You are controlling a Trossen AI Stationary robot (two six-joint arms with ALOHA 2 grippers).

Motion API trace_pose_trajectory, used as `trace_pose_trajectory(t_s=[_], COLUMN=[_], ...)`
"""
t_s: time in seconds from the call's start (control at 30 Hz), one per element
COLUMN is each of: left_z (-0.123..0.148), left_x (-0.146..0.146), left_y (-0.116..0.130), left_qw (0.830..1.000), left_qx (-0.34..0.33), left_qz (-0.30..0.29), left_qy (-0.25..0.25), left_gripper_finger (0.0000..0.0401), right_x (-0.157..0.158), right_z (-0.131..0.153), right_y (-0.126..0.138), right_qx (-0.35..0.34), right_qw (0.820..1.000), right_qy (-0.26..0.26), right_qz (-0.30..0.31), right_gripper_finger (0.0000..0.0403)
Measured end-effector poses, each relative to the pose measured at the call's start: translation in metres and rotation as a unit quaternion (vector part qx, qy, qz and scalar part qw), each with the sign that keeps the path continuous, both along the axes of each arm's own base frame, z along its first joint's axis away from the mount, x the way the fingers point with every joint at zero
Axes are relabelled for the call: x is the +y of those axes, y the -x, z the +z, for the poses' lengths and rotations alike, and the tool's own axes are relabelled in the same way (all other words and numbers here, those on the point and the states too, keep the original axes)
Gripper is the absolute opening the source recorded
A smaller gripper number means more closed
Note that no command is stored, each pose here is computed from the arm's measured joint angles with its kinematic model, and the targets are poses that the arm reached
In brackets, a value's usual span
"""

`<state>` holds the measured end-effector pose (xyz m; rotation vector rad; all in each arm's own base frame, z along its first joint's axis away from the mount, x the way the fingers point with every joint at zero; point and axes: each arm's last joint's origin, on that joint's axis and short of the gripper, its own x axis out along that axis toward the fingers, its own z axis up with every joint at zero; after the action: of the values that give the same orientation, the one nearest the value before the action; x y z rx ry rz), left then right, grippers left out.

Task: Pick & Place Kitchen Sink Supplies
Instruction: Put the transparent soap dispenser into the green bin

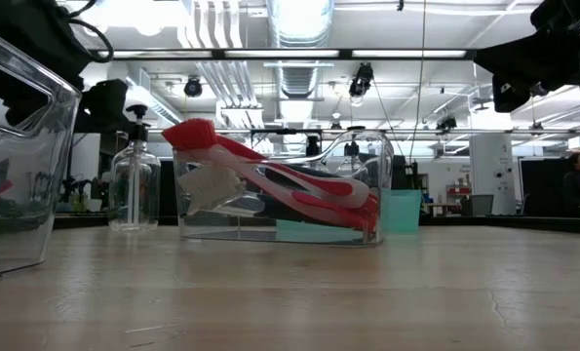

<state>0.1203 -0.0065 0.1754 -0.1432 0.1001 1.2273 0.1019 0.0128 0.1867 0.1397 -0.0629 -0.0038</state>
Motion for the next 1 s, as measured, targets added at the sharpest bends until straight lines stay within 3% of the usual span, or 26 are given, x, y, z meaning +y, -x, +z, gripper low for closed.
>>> trace_pose_trajectory(t_s=[0.27, 0.63, 1.0], left_z=[0.002, 0.000, -0.008], left_x=[0.003, 0.010, 0.017], left_y=[-0.008, -0.016, -0.017], left_qw=[1.000, 0.999, 0.998], left_qx=[-0.019, -0.001, -0.027], left_qz=[0.015, 0.043, 0.060], left_qy=[0.011, -0.010, 0.016], left_gripper_finger=[0.0250, 0.0250, 0.0250], right_x=[0.000, 0.000, 0.000], right_z=[0.000, 0.000, 0.000], right_y=[0.000, 0.000, 0.000], right_qx=[0.000, 0.000, 0.000], right_qw=[1.000, 1.000, 1.000], right_qy=[-0.001, 0.000, 0.000], right_qz=[0.000, 0.000, 0.000], right_gripper_finger=[0.0008, 0.0008, 0.0008])
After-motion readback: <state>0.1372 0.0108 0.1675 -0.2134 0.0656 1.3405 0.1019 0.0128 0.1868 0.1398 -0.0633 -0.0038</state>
